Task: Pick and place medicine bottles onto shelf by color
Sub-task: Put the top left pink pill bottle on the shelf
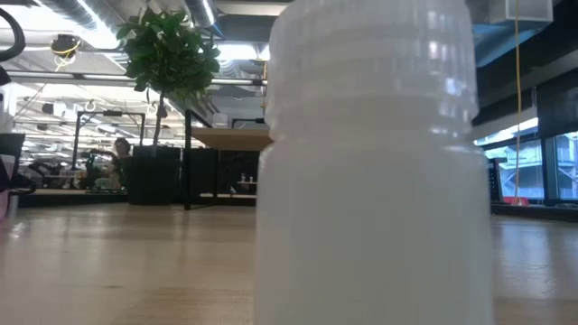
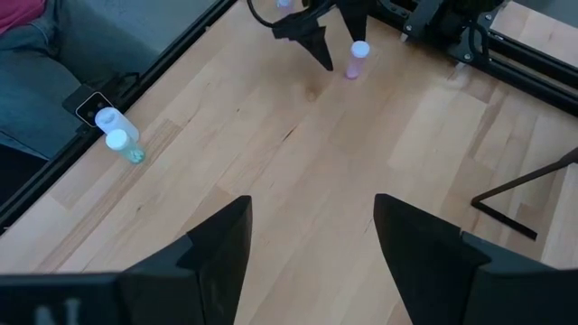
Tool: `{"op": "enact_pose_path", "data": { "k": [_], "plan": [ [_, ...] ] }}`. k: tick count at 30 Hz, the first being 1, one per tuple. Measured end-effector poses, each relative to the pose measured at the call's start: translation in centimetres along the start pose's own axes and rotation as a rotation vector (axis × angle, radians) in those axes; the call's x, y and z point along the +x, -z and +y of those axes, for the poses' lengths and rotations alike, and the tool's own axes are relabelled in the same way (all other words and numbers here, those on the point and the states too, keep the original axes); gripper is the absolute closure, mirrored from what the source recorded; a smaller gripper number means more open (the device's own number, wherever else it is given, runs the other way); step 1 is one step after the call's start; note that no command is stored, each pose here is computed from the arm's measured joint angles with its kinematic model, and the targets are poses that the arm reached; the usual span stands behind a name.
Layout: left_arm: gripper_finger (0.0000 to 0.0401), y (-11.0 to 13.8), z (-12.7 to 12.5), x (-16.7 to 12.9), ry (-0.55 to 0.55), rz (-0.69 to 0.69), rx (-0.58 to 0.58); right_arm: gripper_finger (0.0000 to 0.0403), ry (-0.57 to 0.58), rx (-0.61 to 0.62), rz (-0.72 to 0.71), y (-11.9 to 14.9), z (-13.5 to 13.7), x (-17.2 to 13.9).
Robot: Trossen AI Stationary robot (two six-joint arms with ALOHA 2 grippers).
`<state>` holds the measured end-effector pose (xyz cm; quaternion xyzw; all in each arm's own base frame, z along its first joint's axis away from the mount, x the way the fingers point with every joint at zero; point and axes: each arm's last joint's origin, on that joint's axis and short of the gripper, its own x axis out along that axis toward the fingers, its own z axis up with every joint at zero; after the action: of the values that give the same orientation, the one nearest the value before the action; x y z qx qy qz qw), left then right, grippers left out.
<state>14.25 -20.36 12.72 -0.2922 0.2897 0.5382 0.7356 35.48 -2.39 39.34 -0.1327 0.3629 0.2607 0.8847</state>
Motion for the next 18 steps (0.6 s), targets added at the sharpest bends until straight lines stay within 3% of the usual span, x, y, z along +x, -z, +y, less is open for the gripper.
{"op": "enact_pose_path", "data": {
  "k": [18],
  "plan": [
    [0.0063, 0.03, 0.08, -0.09, 0.016, -0.012, 0.061, 0.0167, 0.000, 0.000, 0.000, 0.00, 0.00, 0.00]
  ]
}}
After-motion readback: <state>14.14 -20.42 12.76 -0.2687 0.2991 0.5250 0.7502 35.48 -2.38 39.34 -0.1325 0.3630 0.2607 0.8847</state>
